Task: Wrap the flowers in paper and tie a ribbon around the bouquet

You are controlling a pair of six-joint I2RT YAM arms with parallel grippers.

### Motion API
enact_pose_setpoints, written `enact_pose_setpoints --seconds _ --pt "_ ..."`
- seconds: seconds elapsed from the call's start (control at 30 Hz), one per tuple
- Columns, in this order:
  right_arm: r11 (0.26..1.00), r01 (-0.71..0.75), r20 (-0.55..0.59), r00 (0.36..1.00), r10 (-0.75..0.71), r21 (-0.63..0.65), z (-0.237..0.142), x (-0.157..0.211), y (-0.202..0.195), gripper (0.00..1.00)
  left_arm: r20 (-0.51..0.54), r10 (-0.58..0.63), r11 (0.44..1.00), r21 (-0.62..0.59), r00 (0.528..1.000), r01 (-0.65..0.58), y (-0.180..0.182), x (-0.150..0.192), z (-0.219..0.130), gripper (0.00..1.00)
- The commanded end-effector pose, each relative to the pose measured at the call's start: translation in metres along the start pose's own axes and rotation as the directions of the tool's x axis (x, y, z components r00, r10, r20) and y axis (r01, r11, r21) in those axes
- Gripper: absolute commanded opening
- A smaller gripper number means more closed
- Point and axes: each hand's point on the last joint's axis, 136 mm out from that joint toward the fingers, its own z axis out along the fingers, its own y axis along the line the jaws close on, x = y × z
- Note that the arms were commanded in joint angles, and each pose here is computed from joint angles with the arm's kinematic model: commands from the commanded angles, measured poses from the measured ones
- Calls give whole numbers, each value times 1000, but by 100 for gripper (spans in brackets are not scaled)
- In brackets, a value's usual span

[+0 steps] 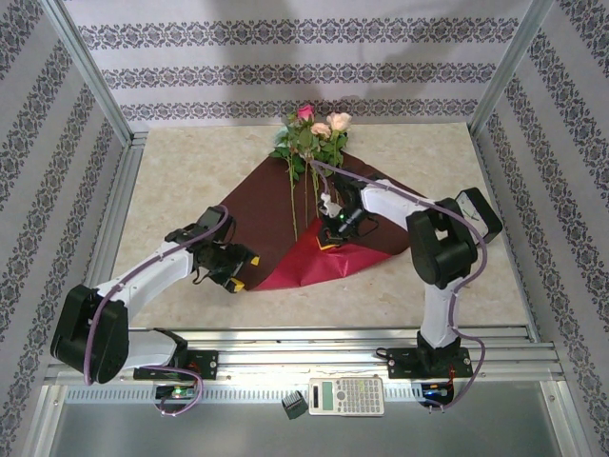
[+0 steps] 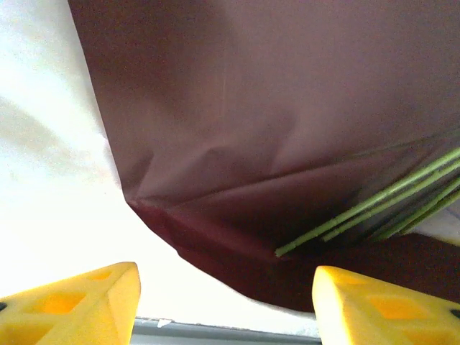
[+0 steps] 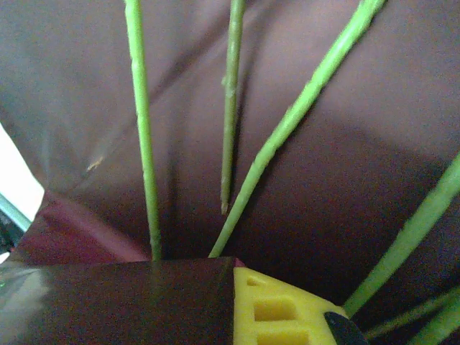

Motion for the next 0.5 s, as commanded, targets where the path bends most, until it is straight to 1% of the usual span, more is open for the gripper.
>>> enact_pose_setpoints --seconds 0.0,0.1,0.3,0.4,0.47 --pt "998 10 -23 1000 -12 -64 2 28 22 0 67 -7 991 -131 998 16 21 -9 -2 64" --pt "996 27 -55 998 -31 -80 11 50 35 0 81 1 988 -154 997 12 15 -16 1 63" --pt "991 49 -76 995 -58 -125 17 74 62 0 76 49 977 -210 996 -32 6 -24 8 62" --pt "989 64 -62 995 -72 -132 12 79 69 0 79 79 977 -202 994 -62 -7 -30 13 61" --pt "990 71 -54 996 -78 -123 10 77 67 0 64 111 980 -173 992 -99 -22 -32 20 58"
